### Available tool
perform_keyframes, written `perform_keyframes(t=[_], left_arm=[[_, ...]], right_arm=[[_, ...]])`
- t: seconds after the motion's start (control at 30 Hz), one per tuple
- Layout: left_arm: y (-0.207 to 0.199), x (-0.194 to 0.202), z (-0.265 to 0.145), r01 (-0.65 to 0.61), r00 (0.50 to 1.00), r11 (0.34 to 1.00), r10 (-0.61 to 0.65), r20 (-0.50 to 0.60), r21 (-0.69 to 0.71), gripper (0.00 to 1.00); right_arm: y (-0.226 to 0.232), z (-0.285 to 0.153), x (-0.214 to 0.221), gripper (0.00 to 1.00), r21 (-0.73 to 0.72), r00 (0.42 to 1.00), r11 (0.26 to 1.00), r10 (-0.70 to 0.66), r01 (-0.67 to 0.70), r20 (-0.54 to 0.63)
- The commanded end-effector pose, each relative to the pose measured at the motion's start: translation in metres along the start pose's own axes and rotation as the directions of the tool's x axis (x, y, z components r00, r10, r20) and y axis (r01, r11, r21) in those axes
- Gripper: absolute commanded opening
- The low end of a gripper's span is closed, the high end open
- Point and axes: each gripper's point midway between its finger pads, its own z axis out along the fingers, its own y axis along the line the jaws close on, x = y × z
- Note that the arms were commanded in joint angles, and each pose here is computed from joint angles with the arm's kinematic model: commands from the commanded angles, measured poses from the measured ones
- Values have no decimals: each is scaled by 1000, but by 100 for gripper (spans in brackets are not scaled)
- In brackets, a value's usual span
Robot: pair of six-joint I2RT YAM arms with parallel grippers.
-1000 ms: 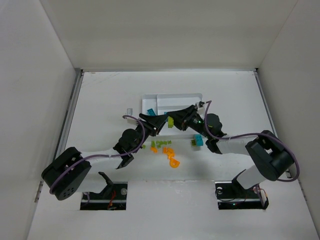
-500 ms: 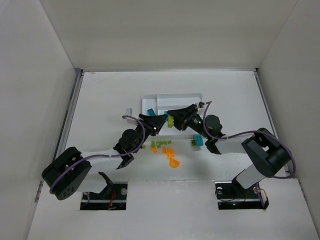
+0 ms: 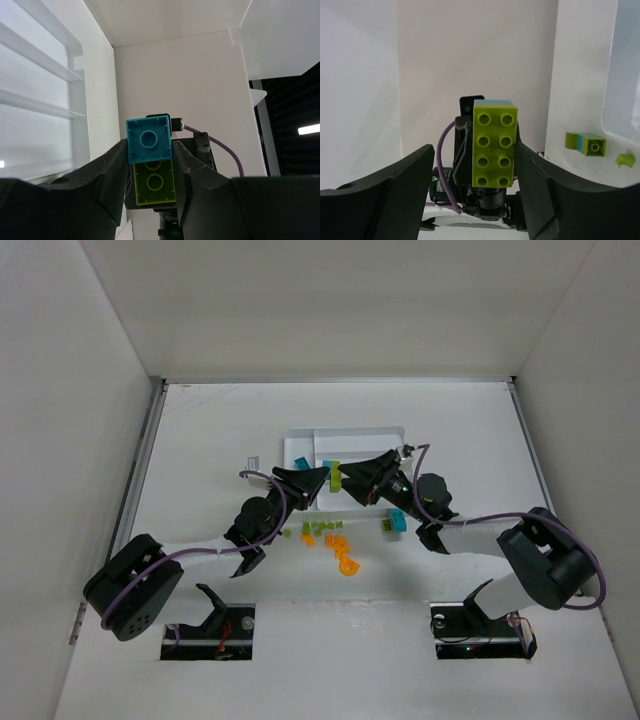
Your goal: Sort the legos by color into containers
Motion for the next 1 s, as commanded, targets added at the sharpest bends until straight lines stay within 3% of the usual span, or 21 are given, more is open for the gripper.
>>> perform_keyframes(t=[0.0,0.13,0.47,0.77,0.97], left_arm=[[-19,-5,-2,17,1000,998,-18,13,67,17],[-19,-3,0,17,1000,998,-18,8,64,17],[-17,-1,1,16,1000,998,-16,3,56,17],[17,-37,-10,-41,997,998,44,71,-46,15],[34,-57,-12,-138,984,983,150,94,-124,15]], right_arm=[[4,0,9,68,-8,997,998,-63,63,-36],[5,2,21,61,-10,994,997,-80,79,-75],[4,2,24,27,-3,991,995,-98,98,-90],[8,-22,8,25,5,985,987,-163,163,-48],[-6,-34,2,26,67,975,973,-219,221,-39]])
